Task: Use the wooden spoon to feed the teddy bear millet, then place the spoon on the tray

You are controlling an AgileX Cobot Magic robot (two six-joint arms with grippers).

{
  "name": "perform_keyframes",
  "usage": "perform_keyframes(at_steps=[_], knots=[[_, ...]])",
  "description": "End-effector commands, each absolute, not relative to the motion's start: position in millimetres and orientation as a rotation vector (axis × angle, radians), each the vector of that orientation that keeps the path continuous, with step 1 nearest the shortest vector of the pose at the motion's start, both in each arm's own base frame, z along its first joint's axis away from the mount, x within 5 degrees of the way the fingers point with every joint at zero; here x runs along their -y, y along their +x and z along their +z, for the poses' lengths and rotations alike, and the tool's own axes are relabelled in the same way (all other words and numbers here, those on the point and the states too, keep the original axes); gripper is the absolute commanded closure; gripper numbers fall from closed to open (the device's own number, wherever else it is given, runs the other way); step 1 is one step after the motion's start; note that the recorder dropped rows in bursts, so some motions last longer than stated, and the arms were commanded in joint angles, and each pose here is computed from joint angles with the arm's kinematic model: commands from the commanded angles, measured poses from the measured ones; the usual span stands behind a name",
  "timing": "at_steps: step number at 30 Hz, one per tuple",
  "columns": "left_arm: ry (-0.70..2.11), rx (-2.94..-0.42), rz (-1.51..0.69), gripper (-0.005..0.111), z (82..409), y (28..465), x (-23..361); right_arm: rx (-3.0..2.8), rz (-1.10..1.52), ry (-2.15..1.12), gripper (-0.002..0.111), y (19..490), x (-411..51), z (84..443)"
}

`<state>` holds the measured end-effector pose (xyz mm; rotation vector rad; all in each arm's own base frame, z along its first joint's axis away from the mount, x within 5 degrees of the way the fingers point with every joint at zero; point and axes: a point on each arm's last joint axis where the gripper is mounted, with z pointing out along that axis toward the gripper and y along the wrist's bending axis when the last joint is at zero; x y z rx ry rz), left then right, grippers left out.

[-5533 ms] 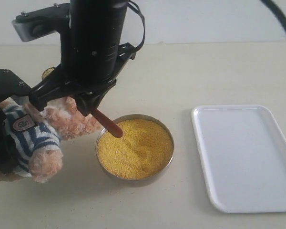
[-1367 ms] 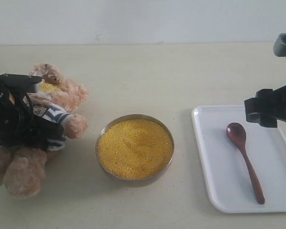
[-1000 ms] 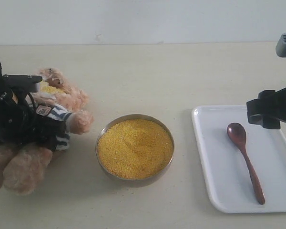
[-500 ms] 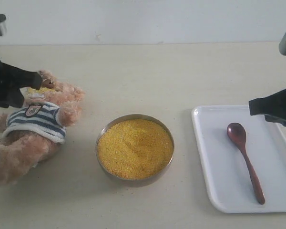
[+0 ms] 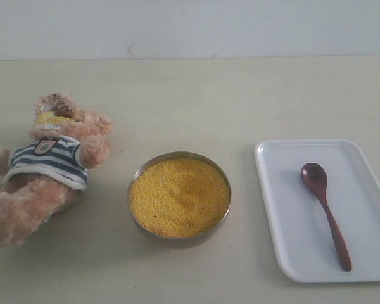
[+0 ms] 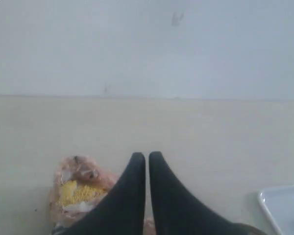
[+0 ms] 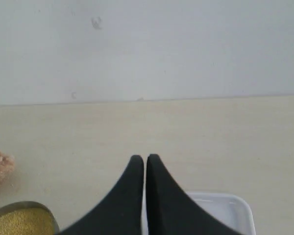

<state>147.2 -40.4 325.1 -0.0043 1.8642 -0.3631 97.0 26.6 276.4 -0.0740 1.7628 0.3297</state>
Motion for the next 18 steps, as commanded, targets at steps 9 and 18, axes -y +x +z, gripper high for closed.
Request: perform_keyframes(at_steps=[9,18], knots=[[-0.001,-1.581,-0.424,0.103,346,84,23,-1.615,0.352,-0.060,0.107,72,-20,281],[-0.002,-1.519,-0.435,0.103,351,71,19,-1.614,0.350,-0.062,0.107,72,-20,281]])
